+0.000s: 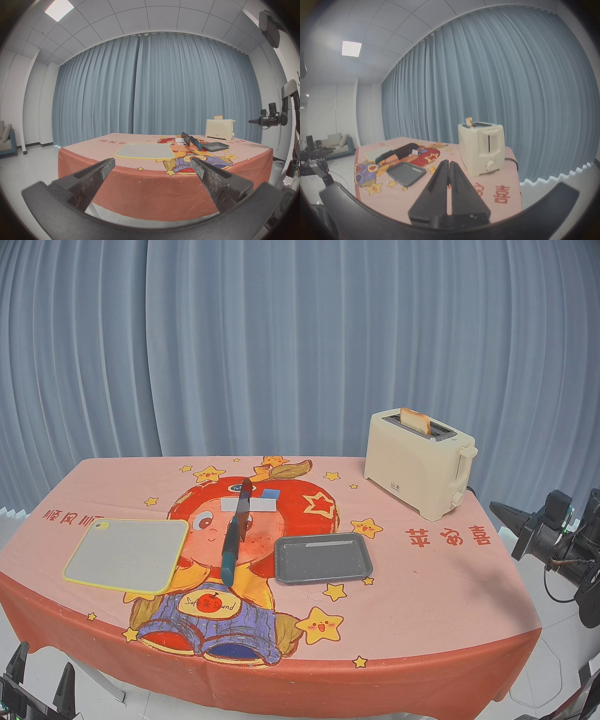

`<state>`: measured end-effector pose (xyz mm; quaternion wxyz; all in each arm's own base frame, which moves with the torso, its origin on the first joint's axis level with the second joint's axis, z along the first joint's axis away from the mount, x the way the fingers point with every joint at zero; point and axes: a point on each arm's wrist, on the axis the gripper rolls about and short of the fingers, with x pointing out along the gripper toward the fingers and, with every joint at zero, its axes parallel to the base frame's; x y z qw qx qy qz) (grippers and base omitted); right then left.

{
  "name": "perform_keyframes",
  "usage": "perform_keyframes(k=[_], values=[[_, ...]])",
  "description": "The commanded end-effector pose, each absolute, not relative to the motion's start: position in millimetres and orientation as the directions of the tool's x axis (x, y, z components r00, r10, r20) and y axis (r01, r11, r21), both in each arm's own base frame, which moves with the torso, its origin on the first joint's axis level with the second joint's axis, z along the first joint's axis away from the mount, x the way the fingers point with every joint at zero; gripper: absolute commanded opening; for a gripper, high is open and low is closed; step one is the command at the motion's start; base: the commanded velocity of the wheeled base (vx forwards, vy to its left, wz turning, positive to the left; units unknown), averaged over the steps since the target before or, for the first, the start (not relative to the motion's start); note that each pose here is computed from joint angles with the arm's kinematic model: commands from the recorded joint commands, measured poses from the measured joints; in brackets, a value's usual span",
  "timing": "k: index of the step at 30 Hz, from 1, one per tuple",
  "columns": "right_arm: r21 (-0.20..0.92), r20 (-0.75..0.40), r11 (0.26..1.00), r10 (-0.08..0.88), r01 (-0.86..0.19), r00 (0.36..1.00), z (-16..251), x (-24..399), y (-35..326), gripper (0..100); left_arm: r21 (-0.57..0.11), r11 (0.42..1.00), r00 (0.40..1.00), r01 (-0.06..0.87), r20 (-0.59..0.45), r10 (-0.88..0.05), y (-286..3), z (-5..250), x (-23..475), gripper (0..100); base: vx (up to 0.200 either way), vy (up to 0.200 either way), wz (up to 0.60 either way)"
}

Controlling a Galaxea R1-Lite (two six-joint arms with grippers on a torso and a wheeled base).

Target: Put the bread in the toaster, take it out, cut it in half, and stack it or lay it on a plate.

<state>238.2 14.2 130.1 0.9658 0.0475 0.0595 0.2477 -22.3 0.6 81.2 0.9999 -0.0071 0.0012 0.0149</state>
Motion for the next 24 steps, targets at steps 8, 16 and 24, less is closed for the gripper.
perform_keyframes(k=[8, 16, 24], values=[[0.144, -0.21, 0.864, 0.503, -0.482, 0.839, 100, 234, 19, 0, -0.015, 0.999, 0.999, -0.031, -0.021, 0.031, 1, 76, -21, 100, 0.0, 0.0, 0.0], [0.135, -0.212, 0.869, 0.495, -0.476, 0.843, 99, 236, 17, 0, -0.015, 0.999, 0.999, -0.031, -0.021, 0.031, 1, 76, -21, 100, 0.0, 0.0, 0.0], [0.143, -0.238, 0.875, 0.484, -0.463, 0.842, 92, 239, 15, 0, -0.013, 0.999, 0.999, -0.031, -0.021, 0.031, 1, 76, -21, 100, 0.0, 0.0, 0.0]])
